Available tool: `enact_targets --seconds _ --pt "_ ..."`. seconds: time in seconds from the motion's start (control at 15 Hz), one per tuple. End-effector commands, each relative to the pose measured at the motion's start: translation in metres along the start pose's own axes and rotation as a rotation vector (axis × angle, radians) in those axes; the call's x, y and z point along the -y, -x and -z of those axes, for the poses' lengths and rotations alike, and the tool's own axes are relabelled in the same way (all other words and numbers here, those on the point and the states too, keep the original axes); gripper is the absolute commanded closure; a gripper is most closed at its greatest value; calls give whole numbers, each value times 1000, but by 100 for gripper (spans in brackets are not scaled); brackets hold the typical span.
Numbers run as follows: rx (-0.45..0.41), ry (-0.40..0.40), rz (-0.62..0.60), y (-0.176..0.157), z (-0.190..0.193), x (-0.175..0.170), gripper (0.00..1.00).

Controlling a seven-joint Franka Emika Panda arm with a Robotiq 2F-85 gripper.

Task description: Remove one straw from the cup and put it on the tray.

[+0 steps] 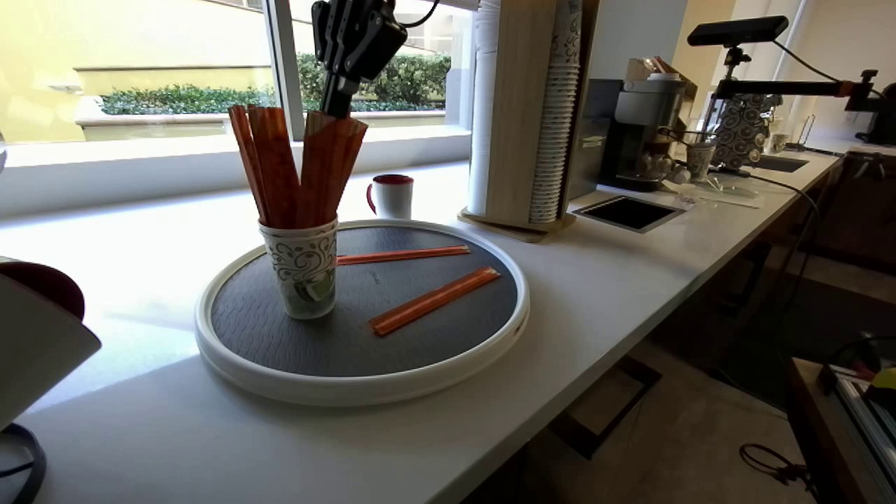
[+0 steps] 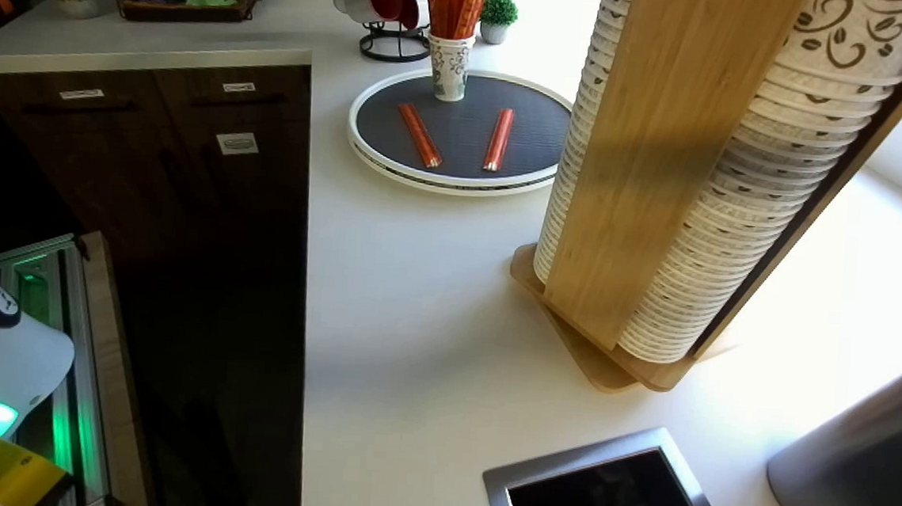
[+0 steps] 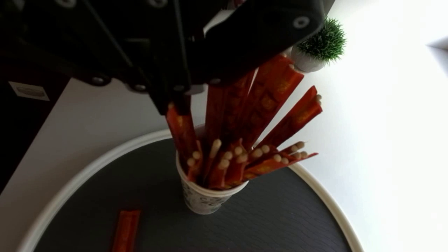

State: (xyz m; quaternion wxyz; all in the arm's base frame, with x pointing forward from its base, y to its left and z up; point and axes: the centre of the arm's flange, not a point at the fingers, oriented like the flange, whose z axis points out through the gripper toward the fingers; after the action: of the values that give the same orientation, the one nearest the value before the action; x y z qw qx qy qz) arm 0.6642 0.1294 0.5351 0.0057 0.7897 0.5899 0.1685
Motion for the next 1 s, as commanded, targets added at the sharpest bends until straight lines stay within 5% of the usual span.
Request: enact_targets --seconds 0.0,0.93 --pt "-5 -37 -10 -2 15 -6 98" --pt "-39 -10 -126 -9 93 -7 98"
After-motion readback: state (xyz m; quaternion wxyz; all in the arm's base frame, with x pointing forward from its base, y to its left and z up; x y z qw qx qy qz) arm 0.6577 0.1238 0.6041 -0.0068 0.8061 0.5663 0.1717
